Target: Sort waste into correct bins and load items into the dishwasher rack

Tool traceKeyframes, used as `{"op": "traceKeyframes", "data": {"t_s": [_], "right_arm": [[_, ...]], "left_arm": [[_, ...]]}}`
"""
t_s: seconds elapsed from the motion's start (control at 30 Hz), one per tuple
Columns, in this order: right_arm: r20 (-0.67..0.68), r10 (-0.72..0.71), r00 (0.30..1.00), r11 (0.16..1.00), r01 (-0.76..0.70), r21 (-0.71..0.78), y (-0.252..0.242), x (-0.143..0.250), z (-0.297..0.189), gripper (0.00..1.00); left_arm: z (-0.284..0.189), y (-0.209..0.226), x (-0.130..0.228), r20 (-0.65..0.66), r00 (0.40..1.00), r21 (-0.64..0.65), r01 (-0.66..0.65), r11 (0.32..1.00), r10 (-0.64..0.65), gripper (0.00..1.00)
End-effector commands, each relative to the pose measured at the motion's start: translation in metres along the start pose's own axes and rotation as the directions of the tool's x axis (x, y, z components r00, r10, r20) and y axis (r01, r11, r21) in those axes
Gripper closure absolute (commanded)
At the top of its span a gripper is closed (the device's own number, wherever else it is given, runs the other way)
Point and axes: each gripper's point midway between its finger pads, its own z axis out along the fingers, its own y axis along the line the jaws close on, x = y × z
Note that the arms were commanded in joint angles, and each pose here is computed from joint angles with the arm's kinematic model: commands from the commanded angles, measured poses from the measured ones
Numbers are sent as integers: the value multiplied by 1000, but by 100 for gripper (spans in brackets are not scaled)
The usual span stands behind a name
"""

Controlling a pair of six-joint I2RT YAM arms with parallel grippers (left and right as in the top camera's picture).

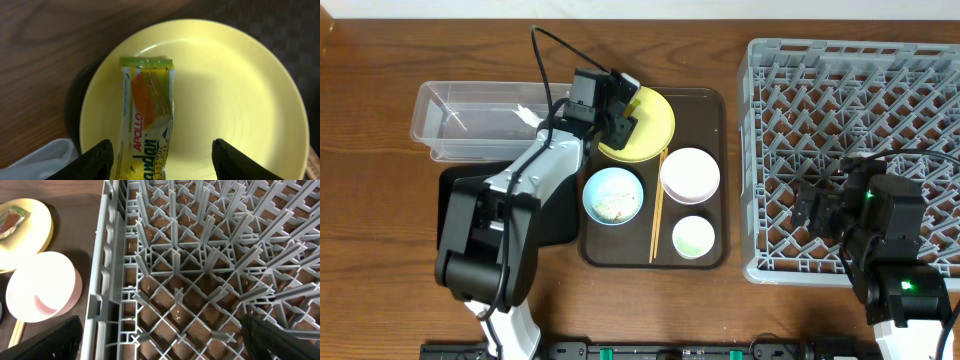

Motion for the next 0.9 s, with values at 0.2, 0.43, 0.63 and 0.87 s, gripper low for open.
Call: {"op": "traceKeyframes", "data": {"t_s": [0.2,0.43,0.63,0.87], "right_arm": [[3,5,1000,1000,-5,-16,5,-4,-4,1],[3,5,1000,1000,-5,-16,5,-4,-4,1],[3,5,1000,1000,-5,-16,5,-4,-4,1],[3,5,1000,1000,-5,-16,5,-4,-4,1]], "left_arm": [[23,19,28,-90,996,-105,-20,994,10,35],[28,17,38,-125,992,-99,-7,995,-5,37],[27,10,45,-143,986,-82,71,994,-82,57],[18,-1,42,-150,972,-81,170,982,-180,94]]}}
